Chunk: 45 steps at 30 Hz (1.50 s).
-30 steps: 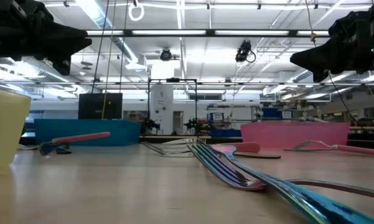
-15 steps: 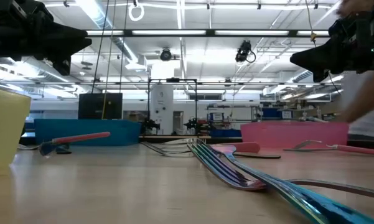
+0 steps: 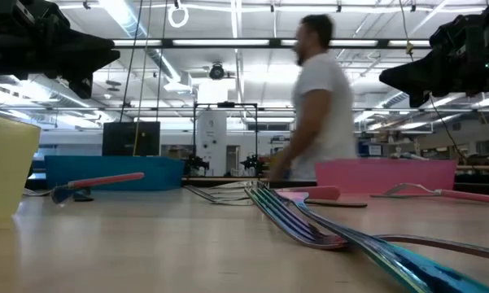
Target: Sort silverware by color (type)
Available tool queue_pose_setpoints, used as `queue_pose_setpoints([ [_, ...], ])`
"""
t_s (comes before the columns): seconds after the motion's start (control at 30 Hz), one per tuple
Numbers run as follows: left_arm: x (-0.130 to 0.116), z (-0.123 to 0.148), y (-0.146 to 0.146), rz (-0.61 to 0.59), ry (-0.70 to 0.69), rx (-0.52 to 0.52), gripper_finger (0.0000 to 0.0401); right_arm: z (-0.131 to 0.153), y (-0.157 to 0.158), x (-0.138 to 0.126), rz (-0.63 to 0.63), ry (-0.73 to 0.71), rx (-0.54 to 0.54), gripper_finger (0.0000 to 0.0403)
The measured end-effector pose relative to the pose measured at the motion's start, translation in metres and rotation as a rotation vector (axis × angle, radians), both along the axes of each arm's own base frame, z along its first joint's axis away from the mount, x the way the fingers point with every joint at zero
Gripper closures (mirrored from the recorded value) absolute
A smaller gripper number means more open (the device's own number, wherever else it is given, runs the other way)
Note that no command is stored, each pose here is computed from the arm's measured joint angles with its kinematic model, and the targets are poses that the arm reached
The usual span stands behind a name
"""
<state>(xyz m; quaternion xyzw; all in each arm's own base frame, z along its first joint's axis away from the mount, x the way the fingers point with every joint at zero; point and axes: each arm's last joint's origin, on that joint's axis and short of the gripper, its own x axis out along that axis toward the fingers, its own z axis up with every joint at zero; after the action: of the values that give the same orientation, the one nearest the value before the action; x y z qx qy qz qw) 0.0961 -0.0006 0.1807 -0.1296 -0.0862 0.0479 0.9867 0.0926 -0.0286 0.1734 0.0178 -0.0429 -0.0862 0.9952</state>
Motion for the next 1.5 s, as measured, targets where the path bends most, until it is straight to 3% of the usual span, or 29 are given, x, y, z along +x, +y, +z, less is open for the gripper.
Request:
queue_pose_setpoints([
  [0.27,0.000,0.000,0.000,-0.001,-0.001,-0.006,0.0310,0.000,0.000,0.000,-0.010,0.011,-0.062,0.0325],
  [0.47,0.000,0.000,0.000,0.000,0.000,0.000,0.0310,0.001,-0.003,-0.001,-0.112,-0.003,-0.062,0.0325],
  [0.7,0.000,0.000,0.000,0.000,0.000,0.001,0.0310,0.003,-0.003,-0.001,-0.113,-0.014,-0.064,0.0325],
  [0.93,-0.002,0.010,0.000,0.025,-0.096,0.093,0.0310,0.003,-0.003,-0.001,-0.107,-0.031,-0.007,0.0325],
  [1.13,-0.003,0.013,0.000,0.025,-0.123,0.086,0.0310,0.003,-0.003,-0.001,-0.103,-0.036,0.015,0.0325],
  [1.4,-0.003,0.012,0.000,0.024,-0.122,0.081,0.0310,0.005,-0.002,-0.001,-0.061,-0.099,0.187,0.0325],
  [1.5,-0.003,0.012,0.000,0.023,-0.122,0.079,0.0310,0.007,-0.002,-0.001,-0.062,-0.124,0.205,0.0325],
])
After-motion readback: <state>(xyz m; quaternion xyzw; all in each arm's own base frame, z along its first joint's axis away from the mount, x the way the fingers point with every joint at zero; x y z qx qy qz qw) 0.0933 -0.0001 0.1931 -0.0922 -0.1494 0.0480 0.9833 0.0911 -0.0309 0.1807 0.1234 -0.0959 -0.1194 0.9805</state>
